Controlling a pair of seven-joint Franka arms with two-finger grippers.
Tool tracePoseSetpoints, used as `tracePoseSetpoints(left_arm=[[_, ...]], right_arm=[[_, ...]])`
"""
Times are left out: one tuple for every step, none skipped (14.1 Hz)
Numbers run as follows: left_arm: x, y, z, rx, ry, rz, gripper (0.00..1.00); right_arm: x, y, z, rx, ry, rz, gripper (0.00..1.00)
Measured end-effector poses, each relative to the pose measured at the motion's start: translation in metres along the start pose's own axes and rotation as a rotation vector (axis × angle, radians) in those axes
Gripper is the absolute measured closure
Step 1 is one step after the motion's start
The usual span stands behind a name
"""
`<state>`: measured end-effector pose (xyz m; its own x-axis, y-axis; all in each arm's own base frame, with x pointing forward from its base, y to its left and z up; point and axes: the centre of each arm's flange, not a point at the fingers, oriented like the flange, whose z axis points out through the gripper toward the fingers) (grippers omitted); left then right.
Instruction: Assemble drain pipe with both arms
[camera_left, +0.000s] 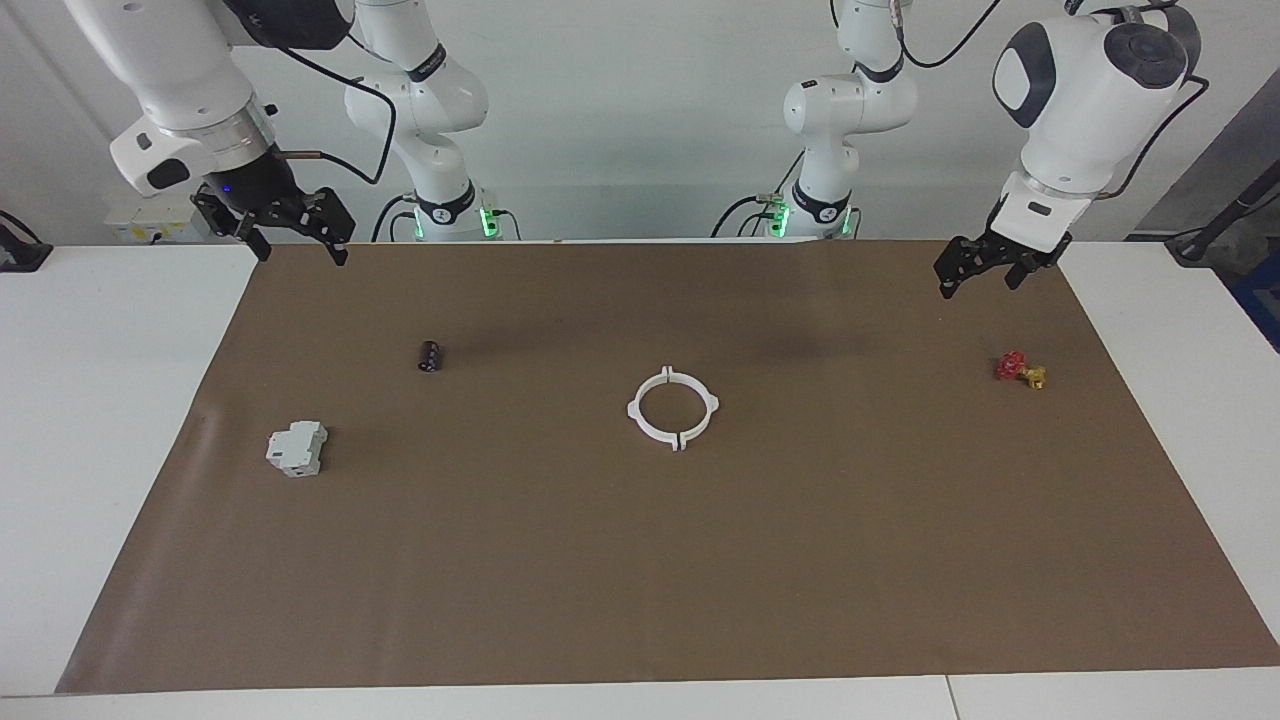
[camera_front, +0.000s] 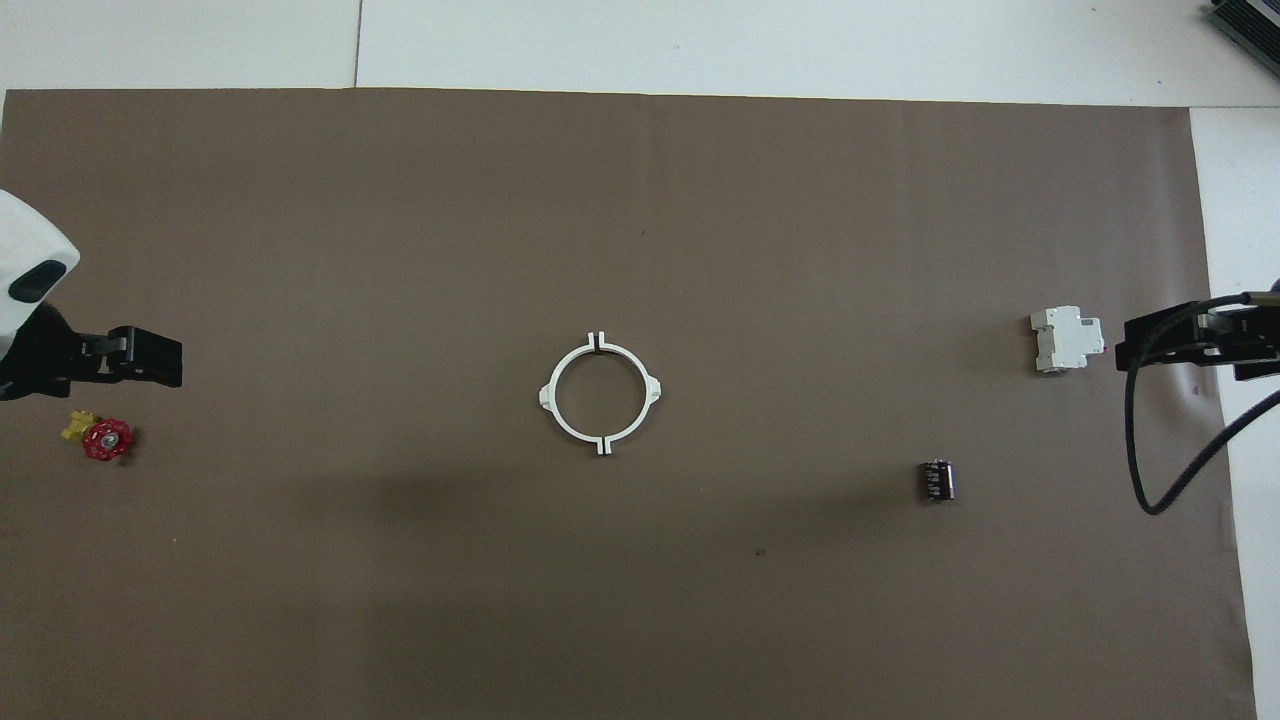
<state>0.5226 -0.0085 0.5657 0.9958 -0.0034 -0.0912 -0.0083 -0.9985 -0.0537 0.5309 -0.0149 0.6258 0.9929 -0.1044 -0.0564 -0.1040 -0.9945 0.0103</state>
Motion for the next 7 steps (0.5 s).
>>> tracePoseSetpoints(left_arm=[[-0.003, -0.003, -0.01, -0.001, -0.015, 0.038, 0.0], [-0.005, -0.005, -0.019, -0.002, -0.013, 0.054, 0.0], [-0.005, -0.003, -0.027, -0.002, 0.001, 0.057, 0.0], [-0.005, 0.001, -0.032, -0.001, 0.012, 0.063, 0.0], [-0.005, 0.003, -0.034, -0.001, 0.017, 0.065, 0.0], [-0.005, 0.003, -0.035, -0.002, 0.019, 0.064, 0.0], [-0.004, 0.001, -0.035, -0.003, 0.02, 0.062, 0.0]], right_arm=[[0.0, 0.0, 0.0, 0.0, 0.0, 0.0, 0.0], [0.0, 0.0, 0.0, 0.0, 0.0, 0.0, 0.0], [0.0, 0.0, 0.0, 0.0, 0.0, 0.0, 0.0], [0.0, 0.0, 0.0, 0.0, 0.0, 0.0, 0.0], [0.0, 0.0, 0.0, 0.0, 0.0, 0.0, 0.0], [0.0, 0.0, 0.0, 0.0, 0.0, 0.0, 0.0], [0.0, 0.0, 0.0, 0.0, 0.0, 0.0, 0.0]])
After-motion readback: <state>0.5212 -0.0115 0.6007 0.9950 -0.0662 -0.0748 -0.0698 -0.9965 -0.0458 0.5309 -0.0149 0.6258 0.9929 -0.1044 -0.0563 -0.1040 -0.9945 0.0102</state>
